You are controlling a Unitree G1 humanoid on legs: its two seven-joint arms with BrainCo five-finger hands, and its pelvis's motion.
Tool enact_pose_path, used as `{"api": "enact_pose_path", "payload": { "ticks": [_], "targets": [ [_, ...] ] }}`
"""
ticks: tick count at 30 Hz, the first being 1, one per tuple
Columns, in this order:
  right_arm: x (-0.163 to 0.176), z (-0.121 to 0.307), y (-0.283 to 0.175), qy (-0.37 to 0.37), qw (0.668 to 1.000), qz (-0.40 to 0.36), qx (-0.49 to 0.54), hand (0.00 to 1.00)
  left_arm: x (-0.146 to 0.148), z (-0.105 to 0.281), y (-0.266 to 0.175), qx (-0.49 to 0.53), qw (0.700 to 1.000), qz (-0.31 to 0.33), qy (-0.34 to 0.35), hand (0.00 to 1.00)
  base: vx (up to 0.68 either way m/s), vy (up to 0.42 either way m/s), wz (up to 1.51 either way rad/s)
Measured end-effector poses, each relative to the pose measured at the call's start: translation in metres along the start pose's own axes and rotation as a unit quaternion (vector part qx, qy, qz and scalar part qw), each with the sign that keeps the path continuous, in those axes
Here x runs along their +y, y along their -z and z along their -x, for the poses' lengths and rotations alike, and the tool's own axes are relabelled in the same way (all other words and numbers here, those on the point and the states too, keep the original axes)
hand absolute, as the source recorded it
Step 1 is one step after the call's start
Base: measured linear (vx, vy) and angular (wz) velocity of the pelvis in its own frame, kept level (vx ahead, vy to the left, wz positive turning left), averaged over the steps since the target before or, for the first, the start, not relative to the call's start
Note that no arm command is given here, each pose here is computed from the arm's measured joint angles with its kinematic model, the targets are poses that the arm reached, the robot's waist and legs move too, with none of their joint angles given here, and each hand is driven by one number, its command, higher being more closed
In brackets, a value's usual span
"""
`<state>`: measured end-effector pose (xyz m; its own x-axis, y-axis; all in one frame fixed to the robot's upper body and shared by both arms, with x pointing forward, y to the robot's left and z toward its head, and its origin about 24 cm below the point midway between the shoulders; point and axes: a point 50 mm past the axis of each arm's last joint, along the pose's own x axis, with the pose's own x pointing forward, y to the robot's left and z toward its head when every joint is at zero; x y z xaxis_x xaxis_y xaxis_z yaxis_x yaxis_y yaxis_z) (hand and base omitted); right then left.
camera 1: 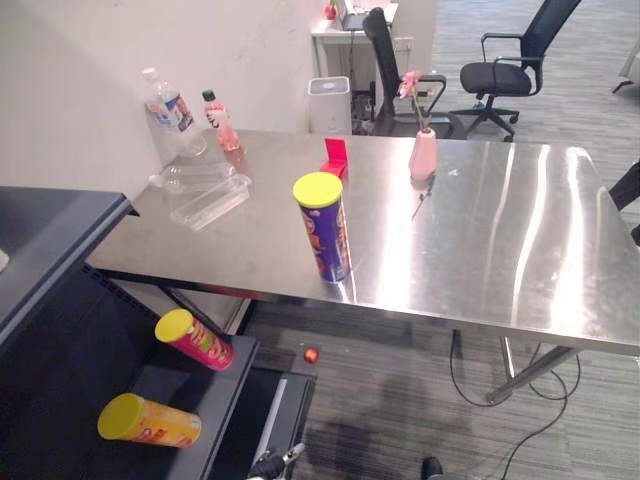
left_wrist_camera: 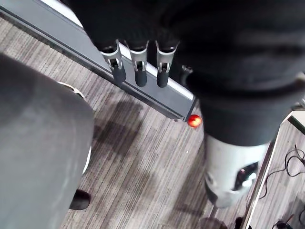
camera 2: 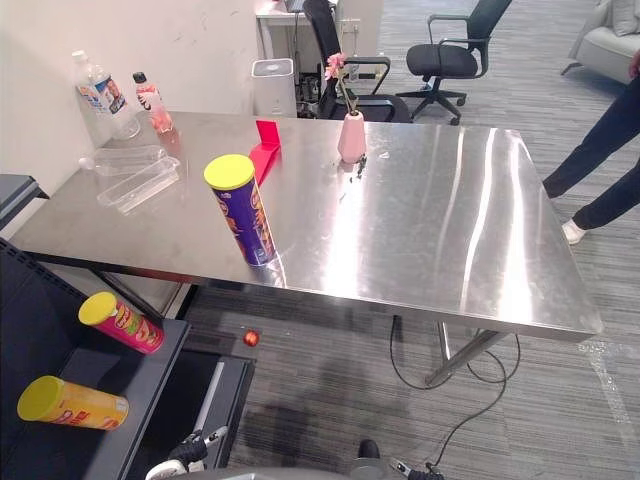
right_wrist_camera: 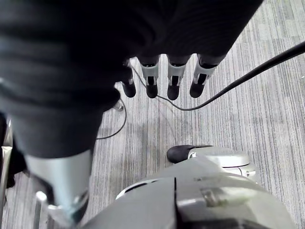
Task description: Put the gum and the chips on the shelf.
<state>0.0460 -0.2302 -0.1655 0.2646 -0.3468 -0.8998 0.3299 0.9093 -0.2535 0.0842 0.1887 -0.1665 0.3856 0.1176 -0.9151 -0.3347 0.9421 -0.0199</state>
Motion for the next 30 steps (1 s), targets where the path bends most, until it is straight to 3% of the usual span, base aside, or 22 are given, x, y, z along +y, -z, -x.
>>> {"api": "enact_pose_path", "payload": {
  "ticks": [5, 9, 12, 14, 16, 23, 30],
  "targets": [
    [-0.001, 0.003, 0.01, 0.041, 0.993, -0.109, 0.016, 0.0, 0.005, 0.0, 0.0, -0.001, 1.0, -0.002, -0.007, 0.0, -0.08, -0.024, -0.08],
    [-0.02, 0.003, -0.002, 0.1, 0.969, -0.226, -0.019, 0.0, 0.009, 0.0, -0.001, -0.003, 1.0, 0.011, -0.014, 0.0, -0.04, -0.028, -0.14],
    [-0.043, 0.005, -0.023, 0.15, 0.936, -0.311, -0.064, 0.0, 0.014, 0.002, 0.0, -0.009, 1.0, 0.022, -0.019, 0.0, -0.01, -0.018, -0.06],
    [-0.074, 0.01, -0.045, 0.202, 0.895, -0.38, -0.117, 0.0, 0.02, 0.004, 0.0, -0.021, 0.999, 0.025, -0.026, 0.0, 0.04, -0.021, -0.03],
    [-0.101, 0.018, -0.068, 0.237, 0.867, -0.404, -0.17, 0.0, 0.024, 0.006, 0.003, -0.023, 0.999, 0.033, -0.03, 0.0, 0.04, -0.009, -0.07],
    [-0.157, 0.082, -0.172, 0.277, 0.777, -0.387, -0.411, 0.0, 0.03, 0.01, 0.003, -0.036, 0.998, 0.021, -0.036, 0.0, 0.02, -0.007, -0.12],
    [-0.147, 0.161, -0.238, 0.235, 0.705, -0.274, -0.61, 0.0, 0.036, 0.013, 0.007, -0.032, 0.998, 0.017, -0.043, 0.0, -0.03, -0.02, -0.01]
  ]
}}
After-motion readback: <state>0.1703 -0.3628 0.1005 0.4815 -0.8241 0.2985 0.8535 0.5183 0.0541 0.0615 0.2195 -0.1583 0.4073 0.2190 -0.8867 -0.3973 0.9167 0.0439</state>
